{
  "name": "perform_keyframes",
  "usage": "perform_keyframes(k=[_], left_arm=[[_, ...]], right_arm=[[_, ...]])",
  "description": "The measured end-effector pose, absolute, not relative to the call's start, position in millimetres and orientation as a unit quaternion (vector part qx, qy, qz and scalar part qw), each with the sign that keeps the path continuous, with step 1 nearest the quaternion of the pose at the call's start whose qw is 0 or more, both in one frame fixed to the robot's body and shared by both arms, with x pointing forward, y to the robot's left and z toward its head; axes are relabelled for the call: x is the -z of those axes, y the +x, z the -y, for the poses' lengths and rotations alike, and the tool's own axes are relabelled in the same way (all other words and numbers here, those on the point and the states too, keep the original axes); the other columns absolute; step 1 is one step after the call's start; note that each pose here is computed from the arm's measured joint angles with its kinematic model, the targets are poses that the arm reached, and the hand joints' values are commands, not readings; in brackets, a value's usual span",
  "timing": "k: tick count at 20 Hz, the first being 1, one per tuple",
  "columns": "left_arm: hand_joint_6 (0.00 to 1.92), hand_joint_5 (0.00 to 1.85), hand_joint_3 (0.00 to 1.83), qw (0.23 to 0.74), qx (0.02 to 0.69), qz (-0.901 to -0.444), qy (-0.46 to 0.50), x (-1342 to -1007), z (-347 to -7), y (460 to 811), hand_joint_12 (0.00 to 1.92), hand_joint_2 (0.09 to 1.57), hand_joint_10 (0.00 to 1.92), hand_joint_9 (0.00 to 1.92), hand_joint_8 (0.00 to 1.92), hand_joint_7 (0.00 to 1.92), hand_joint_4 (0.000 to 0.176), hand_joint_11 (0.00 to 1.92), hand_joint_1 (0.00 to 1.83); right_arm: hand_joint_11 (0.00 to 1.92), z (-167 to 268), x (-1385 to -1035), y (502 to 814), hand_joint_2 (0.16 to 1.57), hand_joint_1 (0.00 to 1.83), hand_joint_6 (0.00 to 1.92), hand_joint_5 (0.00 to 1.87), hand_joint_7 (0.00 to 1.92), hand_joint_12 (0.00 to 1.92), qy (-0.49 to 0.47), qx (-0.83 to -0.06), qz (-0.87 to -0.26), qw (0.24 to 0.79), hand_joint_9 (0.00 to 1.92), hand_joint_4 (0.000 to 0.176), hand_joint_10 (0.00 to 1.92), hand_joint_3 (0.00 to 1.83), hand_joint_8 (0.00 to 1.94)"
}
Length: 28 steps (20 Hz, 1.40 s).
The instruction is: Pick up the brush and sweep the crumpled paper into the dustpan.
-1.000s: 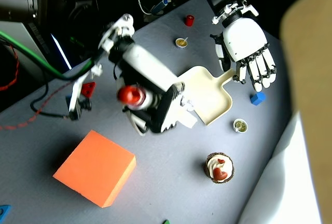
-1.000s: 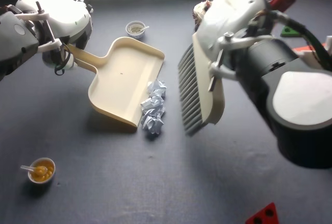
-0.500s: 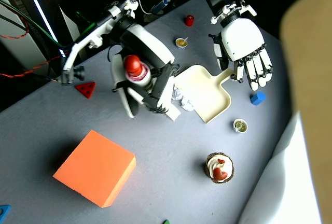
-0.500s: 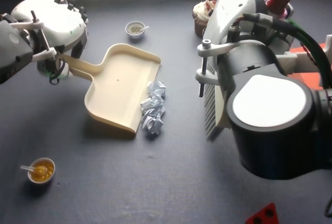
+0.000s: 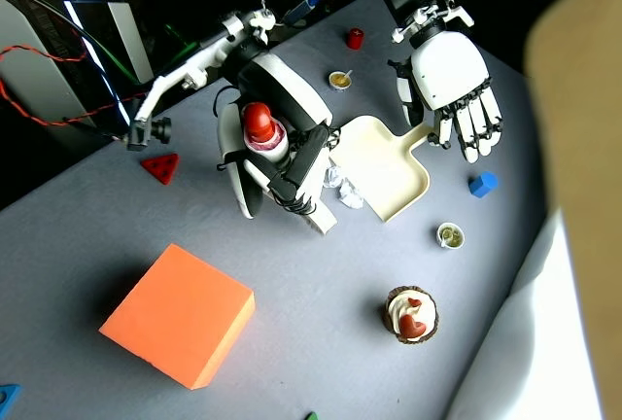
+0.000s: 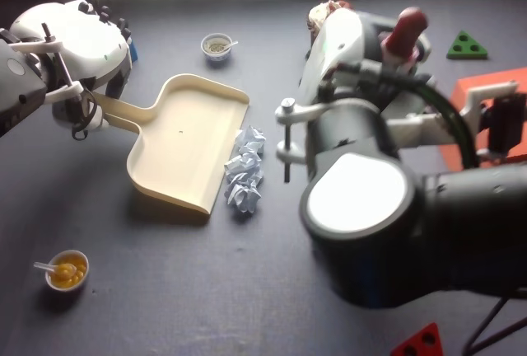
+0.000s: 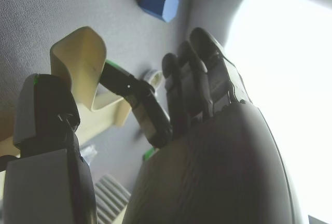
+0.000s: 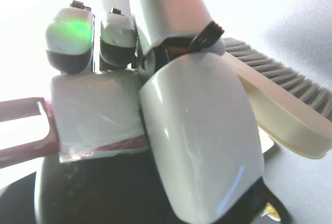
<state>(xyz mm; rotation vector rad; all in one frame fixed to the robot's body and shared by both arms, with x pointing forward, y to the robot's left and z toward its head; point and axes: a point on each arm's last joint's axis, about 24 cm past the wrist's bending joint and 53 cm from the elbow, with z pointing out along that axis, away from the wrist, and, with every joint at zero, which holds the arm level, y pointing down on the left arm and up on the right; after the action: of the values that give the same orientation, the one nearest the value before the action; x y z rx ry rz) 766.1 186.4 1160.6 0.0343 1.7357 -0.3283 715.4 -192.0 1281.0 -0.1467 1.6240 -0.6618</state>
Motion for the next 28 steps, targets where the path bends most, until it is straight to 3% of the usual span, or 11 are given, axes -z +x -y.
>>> perform_keyframes(k=[4,5,7,8,10,13,16,18,21,23,28], left_arm=[[0.95,1.00,0.00,0.636,0.146,-0.758,0.017,-1161.6,-182.4,764.2,0.62,1.11,0.00,0.25,0.01,0.34,0.000,0.01,1.10],[0.95,1.00,0.00,0.636,0.146,-0.758,0.017,-1161.8,-182.6,764.3,0.62,1.11,0.00,0.24,0.00,0.34,0.032,0.01,1.07],[0.96,0.99,0.00,0.637,0.146,-0.757,0.016,-1162.2,-182.8,764.4,0.60,1.11,0.00,0.23,0.00,0.34,0.041,0.00,1.07],[0.92,1.02,0.00,0.638,0.146,-0.756,0.016,-1163.2,-182.9,764.7,0.60,1.10,0.00,0.24,0.00,0.34,0.000,0.01,1.09],[0.92,1.02,0.00,0.639,0.145,-0.755,0.019,-1163.9,-181.9,764.7,0.62,1.10,0.01,0.25,0.00,0.34,0.000,0.03,1.09],[0.98,0.98,0.00,0.639,0.147,-0.755,0.020,-1163.8,-178.2,764.7,0.62,1.12,0.00,0.25,0.00,0.33,0.057,0.01,1.06],[0.97,0.98,0.00,0.639,0.150,-0.754,0.023,-1163.7,-173.7,764.5,0.33,1.12,0.00,0.21,0.00,0.34,0.038,0.00,1.07],[0.98,0.98,0.00,0.640,0.151,-0.753,0.022,-1165.1,-172.9,764.9,0.44,1.12,0.00,0.22,0.00,0.32,0.018,0.00,1.07],[0.96,0.99,0.00,0.642,0.151,-0.751,0.023,-1167.7,-171.8,764.9,0.41,1.11,0.00,0.21,0.00,0.33,0.052,0.00,1.06],[0.98,0.98,0.00,0.642,0.154,-0.751,0.024,-1167.2,-168.6,763.8,0.45,1.12,0.00,0.22,0.00,0.33,0.030,0.01,1.07],[0.99,0.98,0.00,0.641,0.157,-0.751,0.025,-1166.8,-165.4,763.3,0.50,1.12,0.00,0.23,0.00,0.33,0.044,0.00,1.06]], right_arm=[[1.34,184.1,-1288.9,729.2,1.15,1.59,1.92,1.03,1.09,1.92,-0.060,0.310,-0.695,0.646,1.23,0.176,1.92,0.00,1.94],[1.34,180.6,-1290.4,731.9,1.15,1.58,1.92,1.03,1.10,1.92,-0.056,0.310,-0.692,0.650,1.23,0.176,1.92,0.00,1.94],[1.33,172.5,-1292.0,734.4,1.16,1.57,1.92,1.03,1.11,1.92,-0.057,0.307,-0.689,0.654,1.23,0.176,1.92,0.00,1.94],[1.34,167.1,-1292.9,736.5,1.17,1.56,1.92,1.03,1.13,1.92,-0.056,0.304,-0.689,0.656,1.24,0.176,1.92,0.00,1.94],[1.35,161.7,-1294.4,740.7,1.17,1.56,1.92,1.03,1.13,1.92,-0.054,0.305,-0.686,0.658,1.25,0.176,1.92,0.00,1.94],[1.34,158.1,-1297.8,746.4,1.16,1.58,1.92,1.02,1.10,1.92,-0.037,0.298,-0.684,0.665,1.24,0.176,1.92,0.00,1.94],[1.33,150.9,-1300.2,748.4,1.16,1.53,1.92,1.05,1.14,1.92,-0.010,0.265,-0.689,0.675,1.26,0.176,1.92,0.00,1.94],[1.35,147.9,-1304.9,749.4,1.15,1.55,1.92,1.06,1.15,1.92,0.003,0.246,-0.687,0.683,1.28,0.176,1.92,0.00,1.94],[1.36,145.0,-1311.4,749.0,1.15,1.56,1.92,1.07,1.17,1.92,0.016,0.232,-0.679,0.696,1.30,0.176,1.92,0.00,1.94],[1.35,144.4,-1310.8,749.0,1.16,1.54,1.92,1.06,1.16,1.92,0.028,0.219,-0.680,0.699,1.29,0.176,1.92,0.00,1.94],[1.37,141.6,-1314.8,746.7,1.15,1.56,1.92,1.06,1.16,1.92,0.054,0.186,-0.671,0.715,1.30,0.176,1.92,0.00,1.94]])
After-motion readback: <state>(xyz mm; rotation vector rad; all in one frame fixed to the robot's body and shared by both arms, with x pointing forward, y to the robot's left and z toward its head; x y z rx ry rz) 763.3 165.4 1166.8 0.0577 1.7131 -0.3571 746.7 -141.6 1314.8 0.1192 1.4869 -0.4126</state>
